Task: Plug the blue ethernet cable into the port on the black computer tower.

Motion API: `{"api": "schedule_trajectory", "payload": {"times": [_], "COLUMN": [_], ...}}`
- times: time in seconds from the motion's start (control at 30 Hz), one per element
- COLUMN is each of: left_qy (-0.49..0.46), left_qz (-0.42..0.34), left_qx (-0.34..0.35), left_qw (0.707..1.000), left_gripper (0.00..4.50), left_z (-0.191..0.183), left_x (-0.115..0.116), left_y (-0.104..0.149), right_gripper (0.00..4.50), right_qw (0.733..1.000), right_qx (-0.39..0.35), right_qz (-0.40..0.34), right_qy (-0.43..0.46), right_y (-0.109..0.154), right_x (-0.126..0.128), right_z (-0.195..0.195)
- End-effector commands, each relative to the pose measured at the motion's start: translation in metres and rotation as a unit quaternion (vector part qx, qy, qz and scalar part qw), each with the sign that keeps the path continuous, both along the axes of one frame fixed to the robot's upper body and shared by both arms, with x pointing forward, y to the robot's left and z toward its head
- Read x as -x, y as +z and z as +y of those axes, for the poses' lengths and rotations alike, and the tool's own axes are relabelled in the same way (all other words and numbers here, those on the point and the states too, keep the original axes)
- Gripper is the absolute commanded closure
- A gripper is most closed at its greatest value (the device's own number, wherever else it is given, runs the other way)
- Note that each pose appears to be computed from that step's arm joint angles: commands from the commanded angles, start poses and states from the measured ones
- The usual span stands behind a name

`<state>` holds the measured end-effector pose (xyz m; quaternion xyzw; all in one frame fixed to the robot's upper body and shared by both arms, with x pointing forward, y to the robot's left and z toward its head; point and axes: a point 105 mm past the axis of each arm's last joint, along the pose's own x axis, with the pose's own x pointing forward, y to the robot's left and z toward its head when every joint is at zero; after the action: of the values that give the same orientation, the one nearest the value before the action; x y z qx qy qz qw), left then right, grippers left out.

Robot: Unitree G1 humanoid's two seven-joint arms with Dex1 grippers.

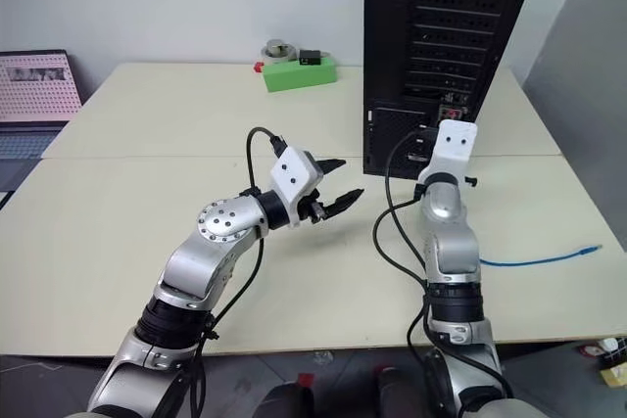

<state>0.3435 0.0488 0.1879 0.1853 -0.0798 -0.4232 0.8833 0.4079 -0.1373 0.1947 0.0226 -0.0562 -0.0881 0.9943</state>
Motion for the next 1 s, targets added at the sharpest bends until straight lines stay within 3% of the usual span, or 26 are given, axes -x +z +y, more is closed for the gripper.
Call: {"api": "schedule_trajectory", "payload": {"times": [0.03,0.6,1.0], "left_qy": [-0.001,0.008,0.033], "left_qz": [-0.034,-0.028,-0.014], "left_qx": [0.022,0.026,0.016], "left_qw": [0.999,0.999,0.999], "left_gripper": [1.24,1.24,1.24], "left_z": [0.001,0.003,0.014], "left_x": [0.004,0.004,-0.008], "left_y": [0.025,0.024,0.02], "right_gripper": [4.5,4.5,1.83], "right_qw": [0.997,0.995,0.997], "right_qx": [0.006,-0.012,-0.009], "right_qz": [-0.069,-0.064,-0.046], "right_qy": [0.041,0.073,0.067], "right_y": [0.039,0.033,0.018], "right_x": [-0.001,-0.008,0.011], "right_z": [0.026,0.03,0.009]}}
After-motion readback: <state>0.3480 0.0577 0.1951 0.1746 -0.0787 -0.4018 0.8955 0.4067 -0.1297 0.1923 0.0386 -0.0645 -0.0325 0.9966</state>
